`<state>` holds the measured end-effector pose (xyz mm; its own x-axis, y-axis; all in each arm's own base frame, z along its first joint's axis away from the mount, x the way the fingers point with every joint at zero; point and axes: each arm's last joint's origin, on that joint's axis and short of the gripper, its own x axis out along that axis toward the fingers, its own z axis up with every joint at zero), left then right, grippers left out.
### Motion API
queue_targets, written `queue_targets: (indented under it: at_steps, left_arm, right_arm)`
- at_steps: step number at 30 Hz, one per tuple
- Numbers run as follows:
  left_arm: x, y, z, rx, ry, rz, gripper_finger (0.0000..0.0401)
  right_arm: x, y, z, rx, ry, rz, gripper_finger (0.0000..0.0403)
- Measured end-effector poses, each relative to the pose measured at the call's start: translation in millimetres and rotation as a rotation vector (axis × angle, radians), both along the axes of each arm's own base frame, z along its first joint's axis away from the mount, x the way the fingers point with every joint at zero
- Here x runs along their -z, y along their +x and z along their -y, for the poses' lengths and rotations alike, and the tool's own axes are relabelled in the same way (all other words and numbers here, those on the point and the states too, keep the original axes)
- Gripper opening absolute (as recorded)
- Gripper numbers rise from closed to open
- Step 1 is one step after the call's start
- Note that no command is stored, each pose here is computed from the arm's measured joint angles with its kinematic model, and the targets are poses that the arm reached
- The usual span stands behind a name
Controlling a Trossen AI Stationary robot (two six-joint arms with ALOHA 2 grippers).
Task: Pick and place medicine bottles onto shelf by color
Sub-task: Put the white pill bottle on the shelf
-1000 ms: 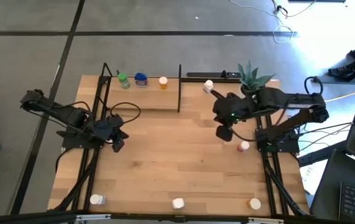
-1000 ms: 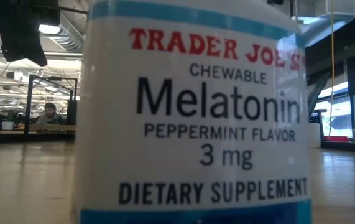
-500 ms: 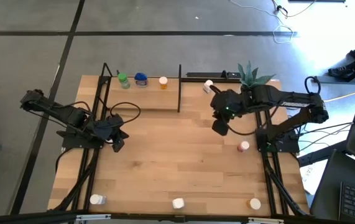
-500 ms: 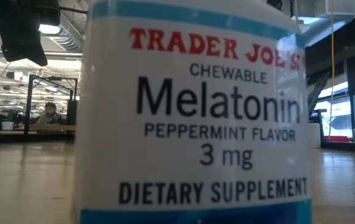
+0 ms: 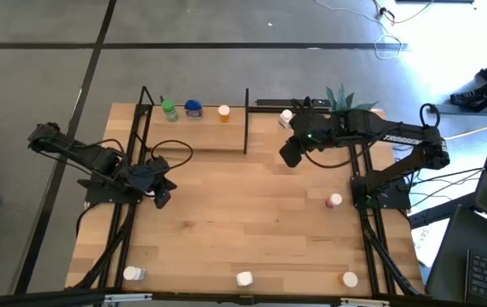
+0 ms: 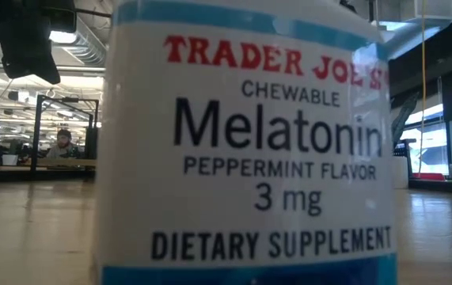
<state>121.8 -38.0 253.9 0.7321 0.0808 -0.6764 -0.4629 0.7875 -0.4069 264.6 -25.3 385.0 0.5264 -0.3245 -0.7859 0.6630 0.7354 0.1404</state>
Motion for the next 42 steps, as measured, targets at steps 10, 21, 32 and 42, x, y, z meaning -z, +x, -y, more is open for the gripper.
queue_targets:
  at_steps: [10, 21, 32, 42]
  left_arm:
    - [0.0, 0.0, 0.0, 0.0, 0.0, 0.0, 0.0]
    - [-3.4, 2.6, -2.2, -0.027, 0.113, 0.053, 0.0]
    - [-26.7, 16.2, -2.7, 0.057, 0.568, 0.237, 0.0]
    - [-29.1, 15.8, -5.7, 0.021, 0.746, 0.194, 0.0]
  right_arm:
    - [-1.1, 1.5, 0.1, -0.002, -0.003, 0.018, 0.0064]
    - [-1.2, 1.7, 0.1, 0.005, 0.0, 0.023, 0.0064]
    - [-3.5, 3.3, 2.2, 0.063, -0.046, 0.056, 0.0064]
    - [-4.4, 4.4, 2.2, 0.099, -0.021, 0.087, 0.0064]
